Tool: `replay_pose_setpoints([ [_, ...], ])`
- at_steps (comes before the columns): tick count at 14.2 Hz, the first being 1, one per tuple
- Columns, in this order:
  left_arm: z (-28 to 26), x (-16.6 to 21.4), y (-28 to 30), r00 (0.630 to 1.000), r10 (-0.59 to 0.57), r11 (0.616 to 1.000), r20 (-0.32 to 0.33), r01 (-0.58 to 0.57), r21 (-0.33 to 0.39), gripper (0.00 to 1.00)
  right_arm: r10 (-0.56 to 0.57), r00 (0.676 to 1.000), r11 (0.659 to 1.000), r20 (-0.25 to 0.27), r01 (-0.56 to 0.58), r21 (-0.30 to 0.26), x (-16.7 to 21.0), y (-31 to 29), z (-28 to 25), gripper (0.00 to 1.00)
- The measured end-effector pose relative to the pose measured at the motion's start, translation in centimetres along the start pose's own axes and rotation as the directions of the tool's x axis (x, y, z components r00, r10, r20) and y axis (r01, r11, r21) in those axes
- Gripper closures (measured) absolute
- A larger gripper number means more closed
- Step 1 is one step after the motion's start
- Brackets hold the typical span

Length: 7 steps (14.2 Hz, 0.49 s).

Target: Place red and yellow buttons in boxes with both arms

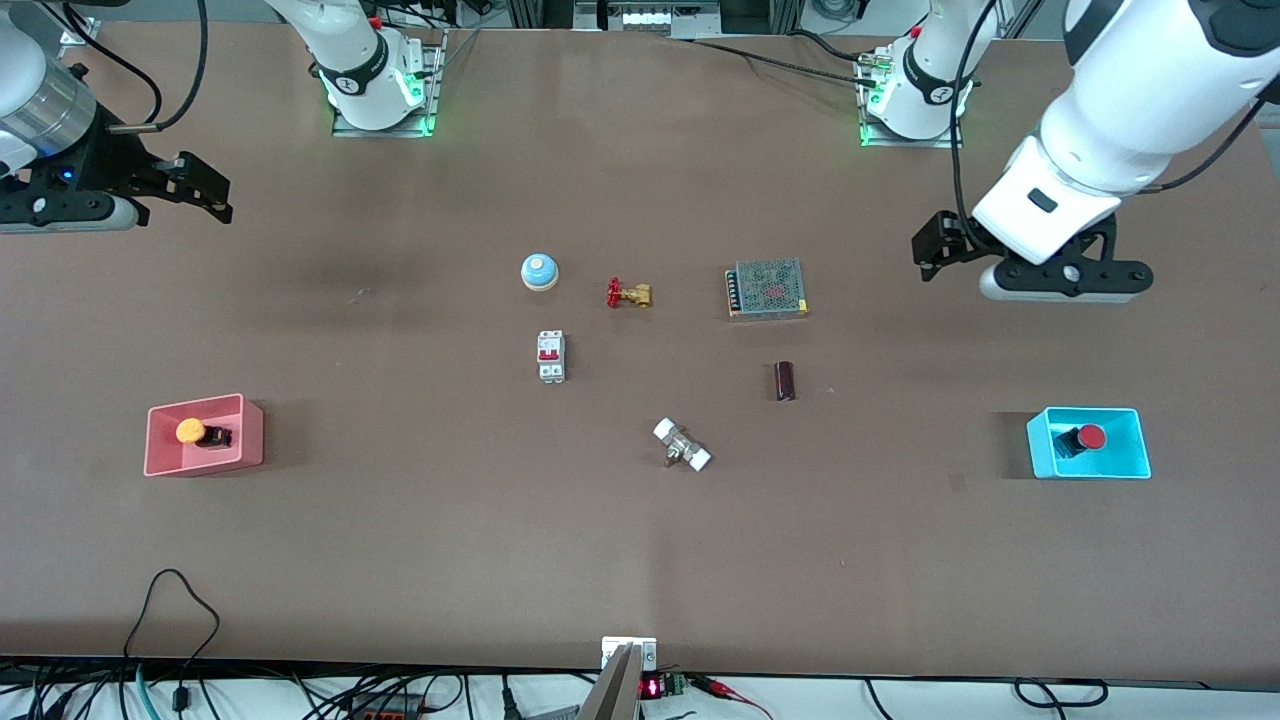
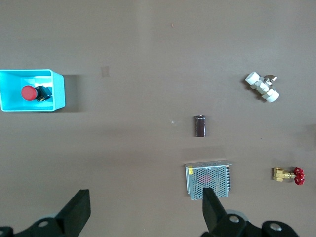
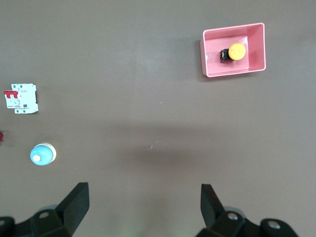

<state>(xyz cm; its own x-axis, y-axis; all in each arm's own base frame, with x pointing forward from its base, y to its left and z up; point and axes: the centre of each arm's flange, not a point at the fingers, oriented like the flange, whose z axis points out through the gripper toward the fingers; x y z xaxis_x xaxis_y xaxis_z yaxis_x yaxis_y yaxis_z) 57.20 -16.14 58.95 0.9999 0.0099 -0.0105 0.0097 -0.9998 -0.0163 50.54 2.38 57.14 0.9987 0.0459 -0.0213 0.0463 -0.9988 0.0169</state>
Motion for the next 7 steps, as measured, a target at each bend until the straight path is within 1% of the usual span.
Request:
replay_pose_setpoints([
  [4, -0.2, 0.7, -4.9, 1.0, 0.031, 0.999, -0.001, -0.031, 0.02, 0.0, 0.002, 1.0, 1.0, -0.022, -0.001, 0.004, 1.5, 0.2, -1.5, 0.0],
  [7, -0.7, -0.8, -7.6, 0.999, 0.042, 0.998, 0.0, -0.042, 0.052, 0.0, 0.001, 1.0, 1.0, -0.019, -0.001, 0.01, 3.6, 0.3, -2.5, 0.0],
])
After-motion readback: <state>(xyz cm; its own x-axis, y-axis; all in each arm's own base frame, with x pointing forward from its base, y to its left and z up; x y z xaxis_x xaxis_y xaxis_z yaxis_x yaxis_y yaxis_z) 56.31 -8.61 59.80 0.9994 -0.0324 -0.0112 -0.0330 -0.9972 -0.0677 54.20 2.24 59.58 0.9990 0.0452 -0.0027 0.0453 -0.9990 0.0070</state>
